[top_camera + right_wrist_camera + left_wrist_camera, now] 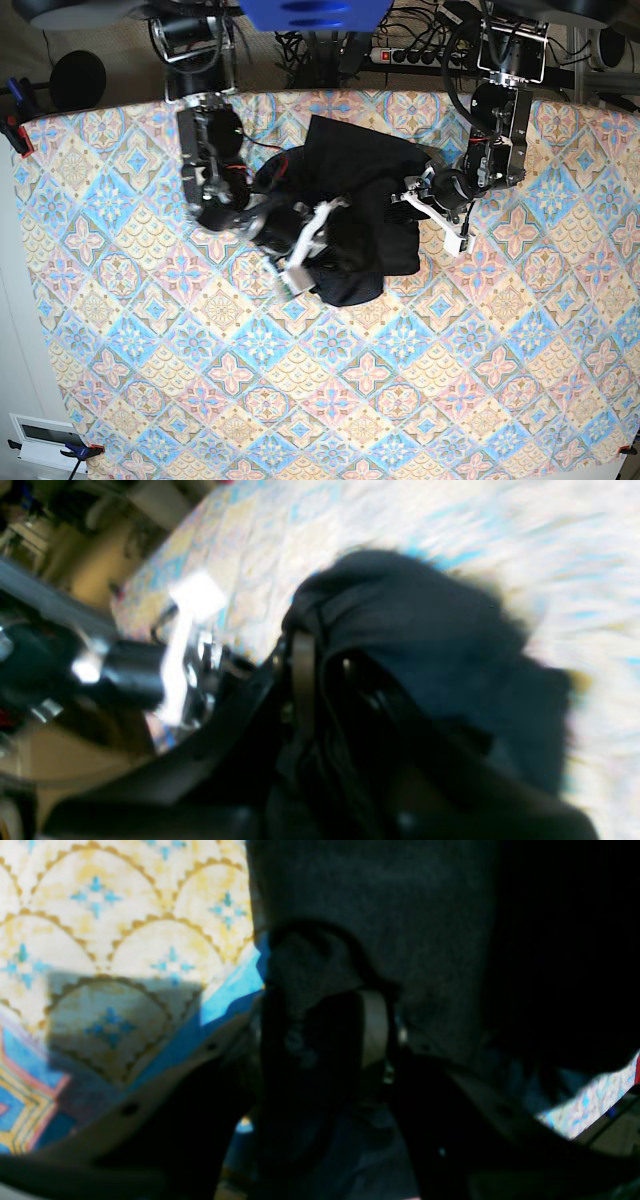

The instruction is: Layout the t-shirt on the table in an organized manner, then fold the t-shirt properly

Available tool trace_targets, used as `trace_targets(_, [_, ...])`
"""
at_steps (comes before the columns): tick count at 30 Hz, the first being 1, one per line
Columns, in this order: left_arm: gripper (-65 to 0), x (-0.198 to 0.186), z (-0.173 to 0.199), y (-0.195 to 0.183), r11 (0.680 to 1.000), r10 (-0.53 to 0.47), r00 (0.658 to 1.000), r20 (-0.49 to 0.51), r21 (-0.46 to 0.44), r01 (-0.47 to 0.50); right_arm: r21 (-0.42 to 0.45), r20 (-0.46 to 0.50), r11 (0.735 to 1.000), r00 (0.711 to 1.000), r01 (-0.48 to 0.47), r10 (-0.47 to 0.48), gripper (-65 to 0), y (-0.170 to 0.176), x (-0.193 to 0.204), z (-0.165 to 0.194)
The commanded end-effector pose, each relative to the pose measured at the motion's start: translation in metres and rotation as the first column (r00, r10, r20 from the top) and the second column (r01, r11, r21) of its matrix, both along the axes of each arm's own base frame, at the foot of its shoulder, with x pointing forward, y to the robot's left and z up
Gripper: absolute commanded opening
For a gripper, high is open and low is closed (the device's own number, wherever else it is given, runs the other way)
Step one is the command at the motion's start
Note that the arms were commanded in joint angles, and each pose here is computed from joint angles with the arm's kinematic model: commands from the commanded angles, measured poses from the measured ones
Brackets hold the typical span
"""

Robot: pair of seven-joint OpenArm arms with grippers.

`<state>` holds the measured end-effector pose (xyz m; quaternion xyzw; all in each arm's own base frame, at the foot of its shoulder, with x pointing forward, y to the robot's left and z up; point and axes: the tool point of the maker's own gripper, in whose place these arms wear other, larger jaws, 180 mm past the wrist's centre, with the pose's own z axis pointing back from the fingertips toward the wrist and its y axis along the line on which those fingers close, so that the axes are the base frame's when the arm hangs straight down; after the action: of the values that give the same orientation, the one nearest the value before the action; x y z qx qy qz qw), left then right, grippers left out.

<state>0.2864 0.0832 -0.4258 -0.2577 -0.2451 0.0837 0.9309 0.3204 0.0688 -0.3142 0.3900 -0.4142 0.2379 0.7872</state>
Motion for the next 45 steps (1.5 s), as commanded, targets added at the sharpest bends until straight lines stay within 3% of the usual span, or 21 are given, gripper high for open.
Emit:
trace_targets(1, [-44.0,-0.011,-0.005,-0.007,1.000,-0.029,0.998,-0.049,-0.013,0.029,0.007,0.052,1.000,0.999,-0.016,0.016,-64.0,0.006,0.007,0.012])
trace_targets(5, [-44.0,-0.012,-0.005,-0.007,0.999,-0.031,0.998,-0.050,-0.015,0.030,-0.064,0.132,0.994,0.987,-0.086,0.094,-59.8,0.033,0.016,0.012])
trace_targets(10, [-44.0,-0.012,-0.004,-0.008,0.999,-0.031,0.998,-0.047,-0.017,0.030,-0.155,0.136,0.982,0.982,-0.109,0.130,-54.9,0.039,0.018,-0.006])
trace_targets(19, [-44.0,-0.014,0.012,-0.014,0.999,-0.048,0.999,0.001,-0.026,0.048,-0.088,0.186,0.990,0.975,-0.108,0.123,-51.3,0.066,0.022,0.019])
trace_targets(26, [-44.0,-0.016,0.022,-0.010,0.999,-0.045,0.999,0.026,-0.024,0.045,-0.172,0.241,0.980,0.961,-0.097,0.138,-51.1,0.070,0.024,0.021])
trace_targets(31, [-43.9,-0.016,0.024,-0.002,0.999,-0.009,1.000,0.023,-0.044,0.010,-0.174,0.245,0.981,0.961,-0.090,0.131,-51.1,0.068,0.025,0.021])
trace_targets(34, [-43.9,-0.012,0.028,0.007,0.997,0.017,1.000,0.026,-0.069,-0.015,-0.202,0.244,0.976,0.961,-0.081,0.130,-51.1,0.056,0.027,0.015])
trace_targets(36, [-43.9,-0.011,0.032,0.008,0.995,0.024,0.999,0.026,-0.094,-0.022,-0.202,0.296,0.978,0.948,-0.058,0.118,-51.1,0.047,0.031,0.031])
trace_targets(39, [-43.9,-0.009,0.034,0.007,0.994,0.027,0.999,0.030,-0.107,-0.023,-0.193,0.338,0.981,0.940,0.029,0.039,-51.1,0.015,0.045,0.045])
trace_targets(42, [-43.9,-0.009,0.034,0.007,0.994,0.027,0.999,0.030,-0.107,-0.023,-0.170,0.298,0.979,0.953,0.114,-0.059,-51.1,-0.015,0.045,0.033])
trace_targets(45, [-43.9,-0.009,0.034,0.007,0.994,0.027,0.999,0.029,-0.111,-0.024,-0.225,0.280,0.957,0.953,0.183,-0.116,-51.1,-0.058,0.050,0.017])
